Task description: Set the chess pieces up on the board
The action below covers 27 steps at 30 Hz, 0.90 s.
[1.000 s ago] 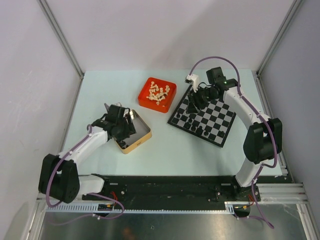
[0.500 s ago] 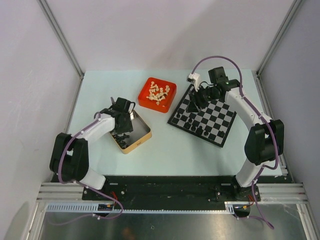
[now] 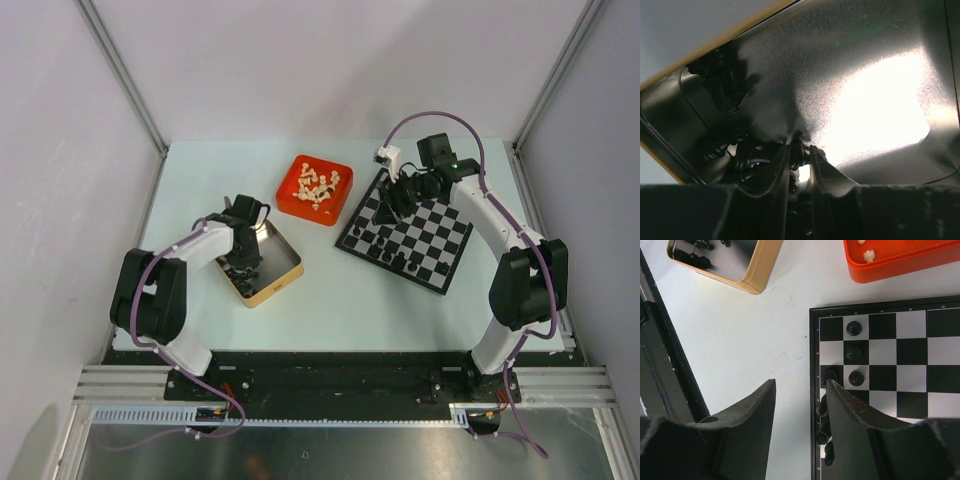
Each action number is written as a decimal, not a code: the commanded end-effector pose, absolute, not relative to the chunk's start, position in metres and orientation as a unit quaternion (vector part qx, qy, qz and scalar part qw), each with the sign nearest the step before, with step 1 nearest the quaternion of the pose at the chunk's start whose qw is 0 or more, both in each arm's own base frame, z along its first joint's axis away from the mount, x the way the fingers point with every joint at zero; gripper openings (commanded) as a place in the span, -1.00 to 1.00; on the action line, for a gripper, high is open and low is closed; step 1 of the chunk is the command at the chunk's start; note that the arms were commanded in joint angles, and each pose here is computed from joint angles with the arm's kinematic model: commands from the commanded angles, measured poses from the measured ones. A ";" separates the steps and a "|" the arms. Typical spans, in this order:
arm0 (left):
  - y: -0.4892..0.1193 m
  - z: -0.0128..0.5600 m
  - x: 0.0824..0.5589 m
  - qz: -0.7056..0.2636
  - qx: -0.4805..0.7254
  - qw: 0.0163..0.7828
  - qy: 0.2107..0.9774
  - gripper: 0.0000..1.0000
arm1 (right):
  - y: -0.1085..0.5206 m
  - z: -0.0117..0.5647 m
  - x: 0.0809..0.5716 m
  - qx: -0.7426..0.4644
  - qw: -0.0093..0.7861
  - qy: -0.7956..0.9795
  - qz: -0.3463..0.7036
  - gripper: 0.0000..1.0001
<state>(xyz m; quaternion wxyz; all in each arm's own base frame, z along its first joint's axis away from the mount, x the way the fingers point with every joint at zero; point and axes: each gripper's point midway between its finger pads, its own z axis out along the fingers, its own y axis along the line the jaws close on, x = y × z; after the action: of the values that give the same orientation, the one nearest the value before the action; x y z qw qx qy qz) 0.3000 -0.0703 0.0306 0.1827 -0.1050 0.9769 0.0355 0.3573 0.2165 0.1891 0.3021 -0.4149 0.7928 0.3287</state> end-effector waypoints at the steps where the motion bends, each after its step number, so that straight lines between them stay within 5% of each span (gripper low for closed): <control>1: -0.071 0.035 0.307 0.028 -0.103 0.184 0.977 -0.58 | 0.219 0.207 0.356 -0.419 0.325 0.778 0.336 -0.01; 13: -0.079 0.048 0.309 -0.008 -0.118 0.199 0.973 -0.97 | 0.220 0.206 0.353 -0.423 0.324 0.777 0.336 0.00; 27: -0.114 0.120 0.323 -0.198 -0.164 0.273 0.927 -1.00 | 0.309 0.227 0.322 -0.475 0.279 0.704 0.448 0.00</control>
<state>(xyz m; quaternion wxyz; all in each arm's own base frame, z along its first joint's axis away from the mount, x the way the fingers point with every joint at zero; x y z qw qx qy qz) 0.3161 -0.0901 0.0903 0.2461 -0.1555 0.9505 -0.1085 0.3367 0.2657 0.2003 0.2839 -0.4546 0.7530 0.3817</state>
